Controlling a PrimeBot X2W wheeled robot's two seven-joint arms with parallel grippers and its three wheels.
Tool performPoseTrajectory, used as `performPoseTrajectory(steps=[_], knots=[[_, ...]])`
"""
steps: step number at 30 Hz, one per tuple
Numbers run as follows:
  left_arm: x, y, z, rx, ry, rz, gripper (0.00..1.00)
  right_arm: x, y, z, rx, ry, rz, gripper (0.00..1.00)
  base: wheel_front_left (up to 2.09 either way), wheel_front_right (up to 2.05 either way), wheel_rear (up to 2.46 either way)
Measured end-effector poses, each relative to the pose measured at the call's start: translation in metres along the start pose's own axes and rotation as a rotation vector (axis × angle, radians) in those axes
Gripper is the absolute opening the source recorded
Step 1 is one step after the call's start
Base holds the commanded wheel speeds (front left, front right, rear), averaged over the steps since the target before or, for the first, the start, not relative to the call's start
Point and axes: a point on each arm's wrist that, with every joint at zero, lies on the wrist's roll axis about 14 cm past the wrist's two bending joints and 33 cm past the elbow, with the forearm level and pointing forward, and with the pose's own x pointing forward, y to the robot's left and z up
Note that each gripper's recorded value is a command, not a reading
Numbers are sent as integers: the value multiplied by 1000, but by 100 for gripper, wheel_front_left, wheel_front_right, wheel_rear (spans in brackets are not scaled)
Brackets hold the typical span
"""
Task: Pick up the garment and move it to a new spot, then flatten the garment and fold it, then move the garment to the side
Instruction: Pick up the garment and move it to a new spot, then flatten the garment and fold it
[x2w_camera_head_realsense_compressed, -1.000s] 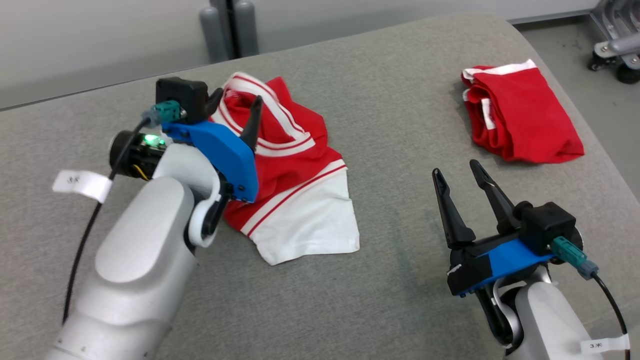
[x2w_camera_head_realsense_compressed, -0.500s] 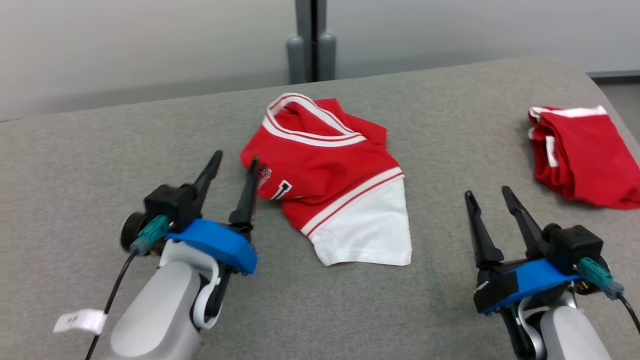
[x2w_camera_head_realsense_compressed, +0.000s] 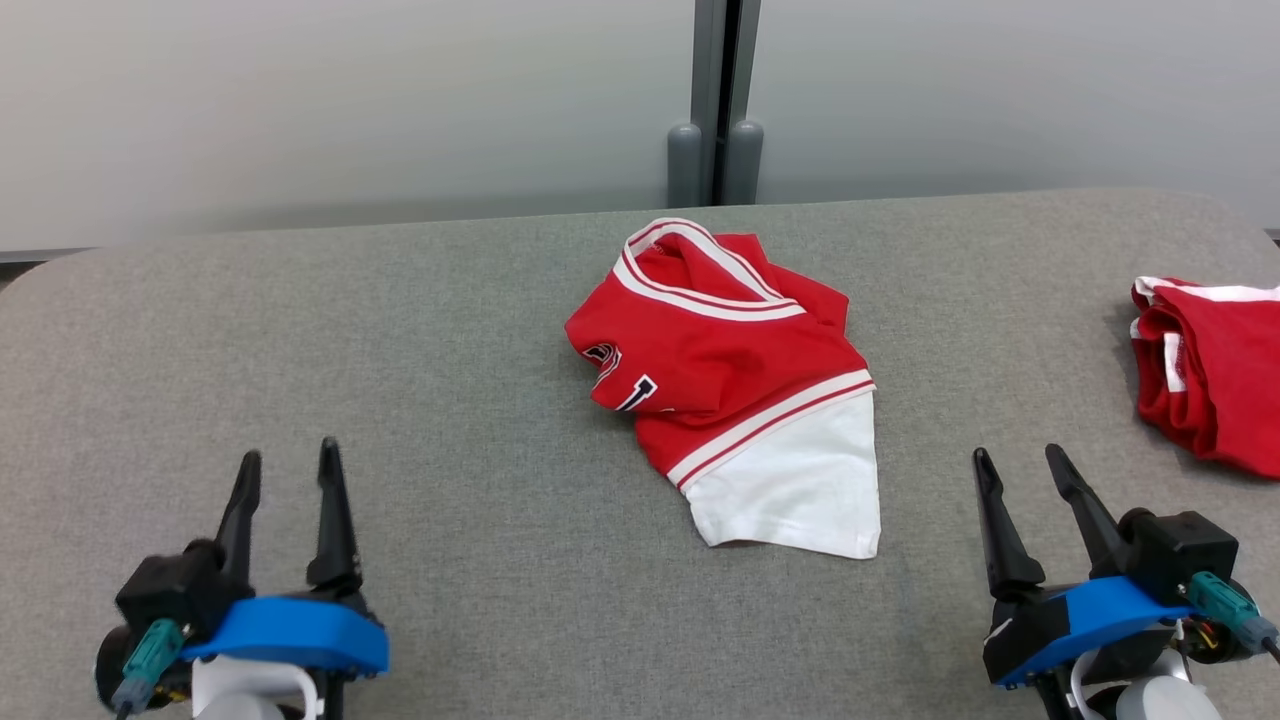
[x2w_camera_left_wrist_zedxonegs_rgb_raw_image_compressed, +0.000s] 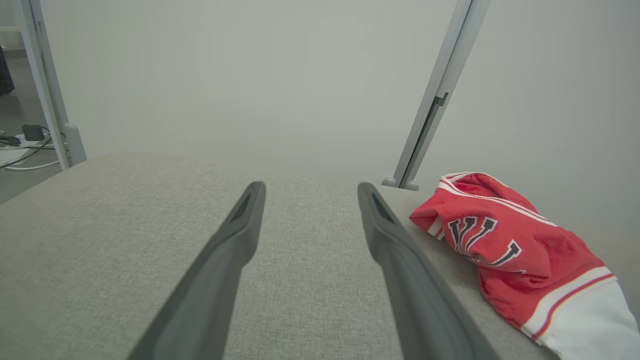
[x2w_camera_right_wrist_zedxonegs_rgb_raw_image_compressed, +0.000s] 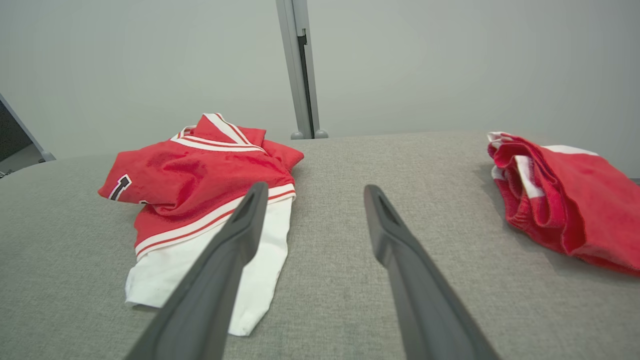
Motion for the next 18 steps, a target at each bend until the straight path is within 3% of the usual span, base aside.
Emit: performPoseTrajectory(steps=[7, 18], knots=[[-23, 24, -12, 20, 38, 74, 100, -3, 4, 6, 9, -12, 9, 100, 0, 0, 0], [-22, 11, -9, 42, 38, 8, 100, -6, 6, 3, 18, -5, 14, 100, 0, 0, 0]])
